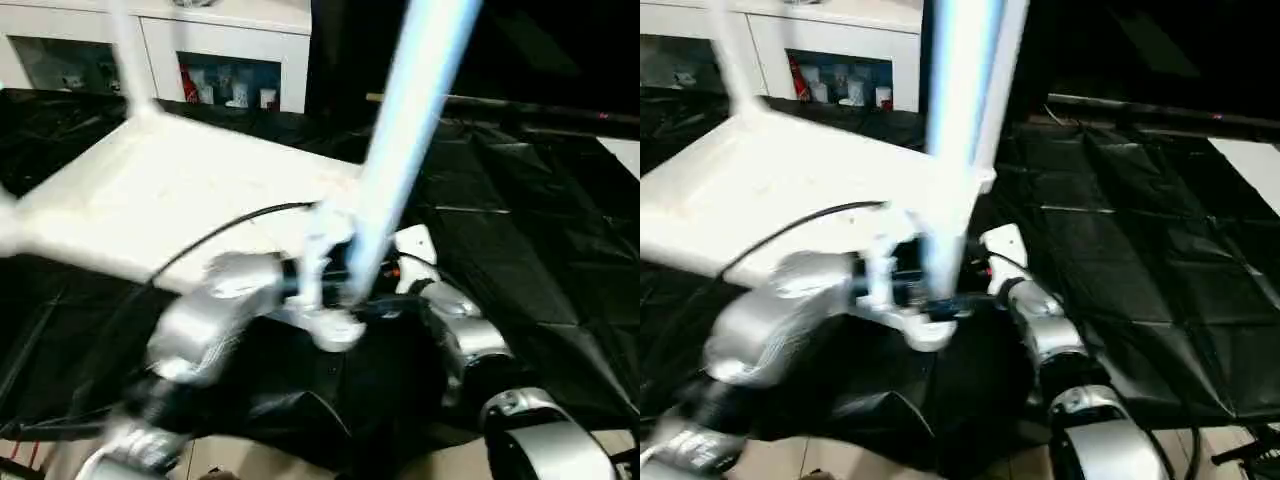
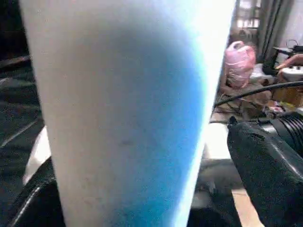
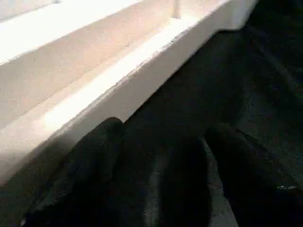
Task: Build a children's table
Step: Rotate table base
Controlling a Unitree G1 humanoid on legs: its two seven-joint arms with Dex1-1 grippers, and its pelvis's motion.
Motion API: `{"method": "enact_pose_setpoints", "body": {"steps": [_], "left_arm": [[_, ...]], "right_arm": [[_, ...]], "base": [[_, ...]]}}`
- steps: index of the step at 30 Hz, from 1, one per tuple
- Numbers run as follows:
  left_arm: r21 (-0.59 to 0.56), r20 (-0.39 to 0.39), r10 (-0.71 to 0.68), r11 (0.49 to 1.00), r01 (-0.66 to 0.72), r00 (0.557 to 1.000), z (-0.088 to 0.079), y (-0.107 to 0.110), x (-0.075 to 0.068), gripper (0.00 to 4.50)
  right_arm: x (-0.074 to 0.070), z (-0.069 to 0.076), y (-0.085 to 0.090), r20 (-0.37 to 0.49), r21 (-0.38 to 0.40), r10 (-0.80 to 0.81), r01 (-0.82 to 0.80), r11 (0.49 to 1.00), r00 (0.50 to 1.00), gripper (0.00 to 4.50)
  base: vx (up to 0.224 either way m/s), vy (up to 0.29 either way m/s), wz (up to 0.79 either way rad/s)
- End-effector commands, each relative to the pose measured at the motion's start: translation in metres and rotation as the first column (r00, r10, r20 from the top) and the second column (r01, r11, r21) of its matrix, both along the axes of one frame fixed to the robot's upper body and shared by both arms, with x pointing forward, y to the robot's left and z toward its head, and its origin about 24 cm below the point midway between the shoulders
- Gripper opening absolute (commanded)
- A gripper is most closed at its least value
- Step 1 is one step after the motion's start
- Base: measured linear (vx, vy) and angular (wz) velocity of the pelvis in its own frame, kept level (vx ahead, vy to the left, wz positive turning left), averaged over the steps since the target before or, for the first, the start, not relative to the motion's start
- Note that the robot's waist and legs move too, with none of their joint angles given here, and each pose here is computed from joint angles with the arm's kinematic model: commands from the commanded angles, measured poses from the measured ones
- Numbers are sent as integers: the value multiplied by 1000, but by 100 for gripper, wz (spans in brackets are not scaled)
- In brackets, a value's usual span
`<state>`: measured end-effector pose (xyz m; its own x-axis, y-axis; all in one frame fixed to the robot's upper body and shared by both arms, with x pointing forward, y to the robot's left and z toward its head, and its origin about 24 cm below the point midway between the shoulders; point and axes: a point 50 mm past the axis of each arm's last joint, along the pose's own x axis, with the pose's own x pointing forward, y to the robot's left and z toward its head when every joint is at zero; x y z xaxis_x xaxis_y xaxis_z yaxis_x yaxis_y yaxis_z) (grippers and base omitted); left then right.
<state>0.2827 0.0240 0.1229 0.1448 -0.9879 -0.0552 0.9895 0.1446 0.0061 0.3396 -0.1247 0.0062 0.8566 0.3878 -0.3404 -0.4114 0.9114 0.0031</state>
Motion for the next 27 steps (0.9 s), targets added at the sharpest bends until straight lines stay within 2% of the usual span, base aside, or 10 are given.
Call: {"method": "enact_pose_setpoints", "body": {"steps": [1,9,12,14,18,19,21,22,24,27], "left_arm": [[9,45,18,1000,-18,999,1,-12,5,443],[50,50,79,995,-81,996,-6,-3,17,443],[126,90,87,987,-98,992,-16,16,20,443],[176,77,41,983,-54,996,-24,33,17,443],[266,41,-13,964,2,999,-35,66,15,443],[270,36,-18,963,7,999,-36,68,14,428],[324,47,-17,946,1,999,-40,81,18,408],[398,79,-34,917,0,996,-45,91,21,406],[418,88,-41,908,0,995,-46,94,22,397],[453,86,-51,891,6,995,-51,97,26,365]], "right_arm": [[-1,0,4,18,11,16,-16,1000,1000,333],[-5,-1,-20,27,-3,-31,31,1000,999,333],[-9,5,-32,36,10,40,-40,999,999,333],[-13,11,-38,43,14,138,-139,990,989,333],[-23,23,-50,42,-29,319,-318,947,947,333],[-24,23,-51,41,-31,332,-331,943,943,333],[-30,29,-57,30,-64,403,-400,914,915,333],[-35,36,-64,36,-113,462,-456,883,886,333],[-36,37,-66,37,-127,476,-469,874,879,333],[-43,47,-70,16,-114,545,-540,834,838,333]], "base": [[0,0,0],[0,0,0],[0,0,0],[0,0,0],[0,0,0],[0,0,0],[0,0,0],[0,0,0],[0,0,0],[0,0,0]]}}
